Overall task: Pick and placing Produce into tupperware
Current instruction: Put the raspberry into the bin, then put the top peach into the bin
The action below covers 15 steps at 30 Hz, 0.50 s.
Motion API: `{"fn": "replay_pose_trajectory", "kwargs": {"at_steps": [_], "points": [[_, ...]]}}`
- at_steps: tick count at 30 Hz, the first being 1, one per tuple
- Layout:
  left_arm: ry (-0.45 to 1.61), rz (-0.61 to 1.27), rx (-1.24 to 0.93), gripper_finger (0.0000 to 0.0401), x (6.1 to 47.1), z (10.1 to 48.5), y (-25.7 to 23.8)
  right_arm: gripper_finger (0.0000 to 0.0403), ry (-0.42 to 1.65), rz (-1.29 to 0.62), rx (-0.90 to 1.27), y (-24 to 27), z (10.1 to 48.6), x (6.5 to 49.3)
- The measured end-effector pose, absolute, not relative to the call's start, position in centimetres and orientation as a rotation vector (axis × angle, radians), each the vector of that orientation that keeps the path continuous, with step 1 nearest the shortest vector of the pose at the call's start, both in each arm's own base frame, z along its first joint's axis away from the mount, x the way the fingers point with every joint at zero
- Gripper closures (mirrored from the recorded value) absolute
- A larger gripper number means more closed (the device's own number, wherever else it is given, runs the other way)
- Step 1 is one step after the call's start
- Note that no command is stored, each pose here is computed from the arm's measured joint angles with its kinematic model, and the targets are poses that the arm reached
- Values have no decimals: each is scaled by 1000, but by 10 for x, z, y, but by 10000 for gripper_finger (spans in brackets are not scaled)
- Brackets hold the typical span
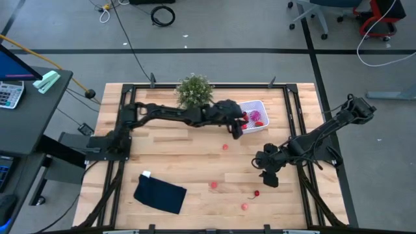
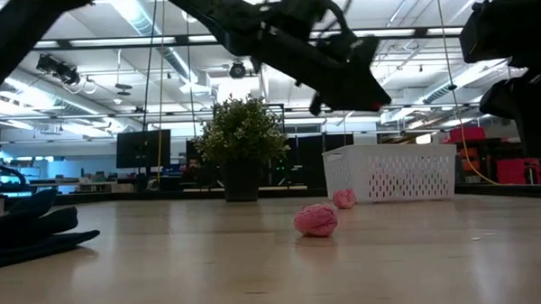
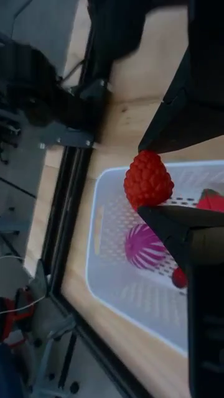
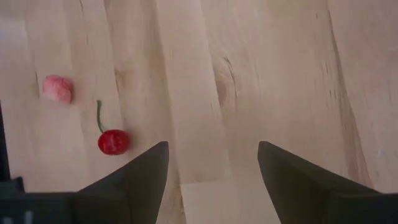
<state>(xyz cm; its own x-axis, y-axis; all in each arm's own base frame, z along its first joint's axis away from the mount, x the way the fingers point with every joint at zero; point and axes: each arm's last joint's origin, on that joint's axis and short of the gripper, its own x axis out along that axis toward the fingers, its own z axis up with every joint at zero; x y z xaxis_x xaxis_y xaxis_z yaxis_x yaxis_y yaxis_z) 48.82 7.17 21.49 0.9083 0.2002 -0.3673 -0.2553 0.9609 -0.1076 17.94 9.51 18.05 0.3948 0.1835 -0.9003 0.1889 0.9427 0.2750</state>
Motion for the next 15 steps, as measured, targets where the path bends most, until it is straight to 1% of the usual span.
{"fn": "replay_pose_trajectory", "kwargs": {"at_steps": [4,8,12,15], "points": [[453,240,-134,256,510,195,77,147,1170,-5,358,95,181,179],[497,248,-127,257,524,181,84,147,1165,-12,362,95,181,180],[568,255,-105,239,525,169,91,147,1141,-50,363,94,181,181],[590,260,-95,219,524,168,94,147,1125,-80,364,94,181,181]]}}
